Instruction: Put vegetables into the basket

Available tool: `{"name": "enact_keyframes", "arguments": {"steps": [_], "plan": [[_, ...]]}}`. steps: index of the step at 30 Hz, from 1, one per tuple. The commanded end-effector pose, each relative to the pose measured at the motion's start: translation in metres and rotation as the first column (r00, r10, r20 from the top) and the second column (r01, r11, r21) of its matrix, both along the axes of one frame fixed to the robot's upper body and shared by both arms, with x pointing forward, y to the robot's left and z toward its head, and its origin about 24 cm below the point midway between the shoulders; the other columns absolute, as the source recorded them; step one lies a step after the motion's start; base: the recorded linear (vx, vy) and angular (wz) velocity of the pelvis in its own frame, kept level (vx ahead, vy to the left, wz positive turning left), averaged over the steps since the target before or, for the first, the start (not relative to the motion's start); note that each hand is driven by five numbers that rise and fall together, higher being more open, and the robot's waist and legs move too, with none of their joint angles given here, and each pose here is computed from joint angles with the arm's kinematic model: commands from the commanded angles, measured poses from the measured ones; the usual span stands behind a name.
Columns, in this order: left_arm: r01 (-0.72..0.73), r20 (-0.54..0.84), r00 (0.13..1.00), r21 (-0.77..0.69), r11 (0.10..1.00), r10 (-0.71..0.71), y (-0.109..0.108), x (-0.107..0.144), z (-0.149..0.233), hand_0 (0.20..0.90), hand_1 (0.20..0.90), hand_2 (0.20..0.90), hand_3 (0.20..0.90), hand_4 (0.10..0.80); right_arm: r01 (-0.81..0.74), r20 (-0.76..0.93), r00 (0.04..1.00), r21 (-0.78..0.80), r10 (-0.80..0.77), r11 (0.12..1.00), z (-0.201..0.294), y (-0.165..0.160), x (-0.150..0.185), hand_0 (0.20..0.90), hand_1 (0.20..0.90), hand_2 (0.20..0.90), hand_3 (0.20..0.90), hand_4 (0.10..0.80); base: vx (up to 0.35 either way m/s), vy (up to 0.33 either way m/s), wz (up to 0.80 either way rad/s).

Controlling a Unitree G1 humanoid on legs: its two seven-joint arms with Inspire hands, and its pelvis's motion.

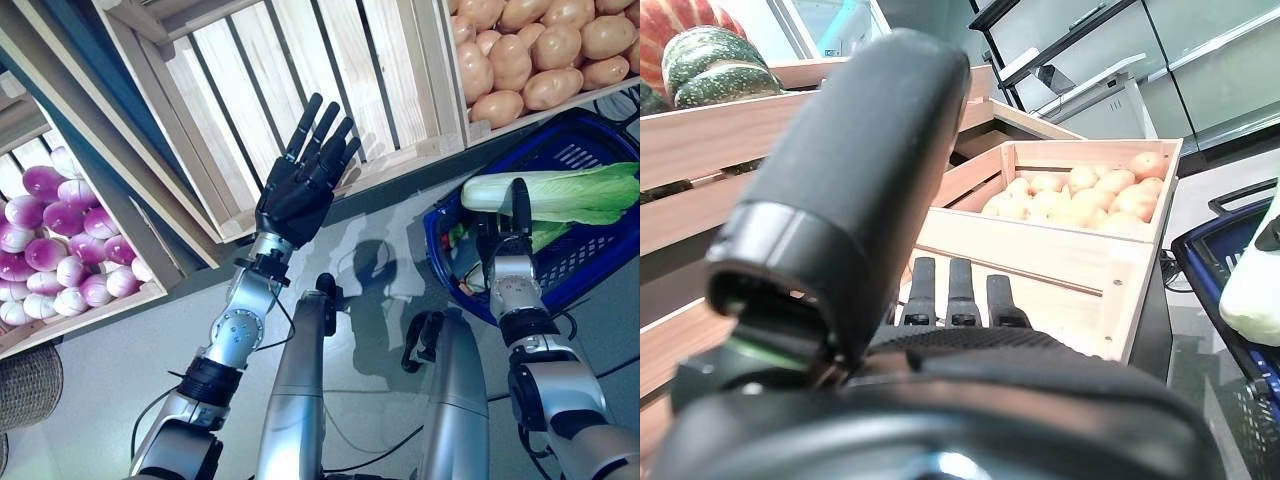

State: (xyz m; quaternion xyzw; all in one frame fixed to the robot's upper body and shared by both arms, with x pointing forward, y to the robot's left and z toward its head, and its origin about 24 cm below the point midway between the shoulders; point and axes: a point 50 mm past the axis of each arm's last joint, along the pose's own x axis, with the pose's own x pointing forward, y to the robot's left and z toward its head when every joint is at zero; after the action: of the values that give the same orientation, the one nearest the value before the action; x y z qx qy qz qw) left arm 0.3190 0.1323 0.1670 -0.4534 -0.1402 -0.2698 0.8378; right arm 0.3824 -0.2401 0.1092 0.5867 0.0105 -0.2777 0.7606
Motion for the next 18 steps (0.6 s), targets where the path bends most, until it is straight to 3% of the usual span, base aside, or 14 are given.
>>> {"name": "enact_keyframes", "arguments": {"steps": [1,9,14,18], "plan": [[0.046,0.267,0.963,-0.084,0.995,-0.021,-0.008,-0.019,0.049,0.9,0.9,0.9,0.9,0.8,0.14,-0.109,0.984,-0.032,-0.142,0.99,-0.015,-0.035,-0.018,0.3,0.3,0.3,0.3,0.4,0.0,0.0,0.0],[0.007,0.261,0.965,-0.09,0.996,0.017,0.004,-0.033,0.038,0.9,0.9,0.9,0.9,0.8,-0.006,0.024,1.0,-0.321,0.014,0.947,0.003,-0.026,-0.036,0.3,0.3,0.3,0.3,0.4,0.0,0.0,0.0],[-0.034,0.272,0.961,-0.088,0.996,0.057,0.013,-0.042,0.03,0.9,0.9,0.9,0.9,0.8,-0.008,0.093,0.994,-0.467,0.059,0.884,0.008,-0.014,-0.066,0.3,0.3,0.3,0.3,0.4,-0.006,-0.012,-0.08],[-0.055,0.268,0.96,-0.084,0.995,0.076,0.019,-0.044,0.027,0.9,0.9,0.9,0.9,0.8,-0.011,0.055,0.997,-0.57,0.051,0.821,0.005,-0.013,-0.082,0.3,0.3,0.3,0.3,0.4,0.01,-0.015,-0.08]]}}
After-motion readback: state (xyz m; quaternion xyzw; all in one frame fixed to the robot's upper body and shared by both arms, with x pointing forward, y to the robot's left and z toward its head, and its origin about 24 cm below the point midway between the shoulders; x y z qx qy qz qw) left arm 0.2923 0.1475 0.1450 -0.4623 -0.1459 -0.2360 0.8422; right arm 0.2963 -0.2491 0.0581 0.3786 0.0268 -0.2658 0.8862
